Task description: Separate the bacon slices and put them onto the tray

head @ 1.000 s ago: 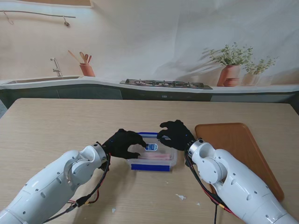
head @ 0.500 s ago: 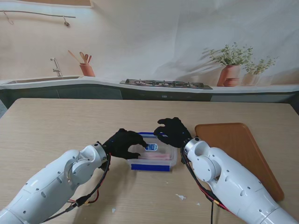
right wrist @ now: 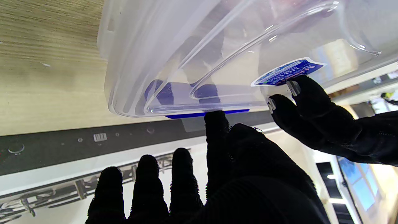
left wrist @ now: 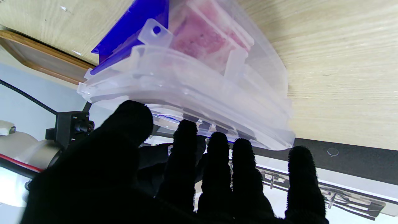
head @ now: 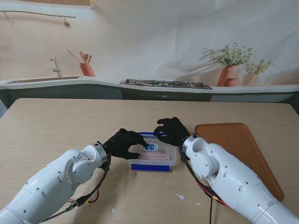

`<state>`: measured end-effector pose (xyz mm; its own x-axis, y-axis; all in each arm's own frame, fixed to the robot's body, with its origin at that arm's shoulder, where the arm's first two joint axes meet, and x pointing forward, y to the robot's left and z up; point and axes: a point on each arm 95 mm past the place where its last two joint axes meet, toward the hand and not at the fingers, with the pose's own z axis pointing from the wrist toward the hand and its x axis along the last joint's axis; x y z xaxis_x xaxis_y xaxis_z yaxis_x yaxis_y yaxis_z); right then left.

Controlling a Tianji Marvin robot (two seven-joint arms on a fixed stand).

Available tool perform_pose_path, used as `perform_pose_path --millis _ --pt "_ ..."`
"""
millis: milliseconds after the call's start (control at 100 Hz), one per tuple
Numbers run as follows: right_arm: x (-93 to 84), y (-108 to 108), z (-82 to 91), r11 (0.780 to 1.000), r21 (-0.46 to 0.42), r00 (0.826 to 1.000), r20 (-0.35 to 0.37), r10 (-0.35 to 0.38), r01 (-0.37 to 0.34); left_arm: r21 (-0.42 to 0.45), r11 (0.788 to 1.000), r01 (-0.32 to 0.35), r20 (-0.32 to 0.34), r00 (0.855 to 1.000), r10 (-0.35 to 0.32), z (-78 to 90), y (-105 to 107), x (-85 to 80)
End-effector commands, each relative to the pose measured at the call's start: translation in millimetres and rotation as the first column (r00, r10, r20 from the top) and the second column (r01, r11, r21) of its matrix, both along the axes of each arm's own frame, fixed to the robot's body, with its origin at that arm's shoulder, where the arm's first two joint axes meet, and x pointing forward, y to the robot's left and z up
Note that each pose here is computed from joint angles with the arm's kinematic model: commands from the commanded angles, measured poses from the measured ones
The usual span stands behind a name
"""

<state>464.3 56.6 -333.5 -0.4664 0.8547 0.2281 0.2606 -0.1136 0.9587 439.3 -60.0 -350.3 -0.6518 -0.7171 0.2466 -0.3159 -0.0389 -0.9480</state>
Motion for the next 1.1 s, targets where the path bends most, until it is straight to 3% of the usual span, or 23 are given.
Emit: perform_pose_path --millis 0,390,720,1090 --pt "-1.8 1 -9.2 1.0 -0.019 0.999 -0.033 -0.006 0.006 0.082 0.997 0.009 -0.105 0.995 -0.001 -40.9 8 -18.4" --pt "4.1 3 -13.2 0.996 -0.06 0.998 -0.027 -0.062 0.06 0.116 0.993 0.036 -0.098 0.995 -0.024 -43.0 7 -18.9" --pt "6.3 5 -8.9 0.989 -0.12 0.996 -0.003 -0.088 0.087 0.129 0.991 0.033 -0.084 0.996 -0.022 -43.0 7 -18.6" --pt "10.6 8 -0.4 0.988 -0.12 0.995 0.034 -0.093 0.096 0.128 0.991 0.044 -0.086 0.996 -0.033 -44.6 5 -19.5"
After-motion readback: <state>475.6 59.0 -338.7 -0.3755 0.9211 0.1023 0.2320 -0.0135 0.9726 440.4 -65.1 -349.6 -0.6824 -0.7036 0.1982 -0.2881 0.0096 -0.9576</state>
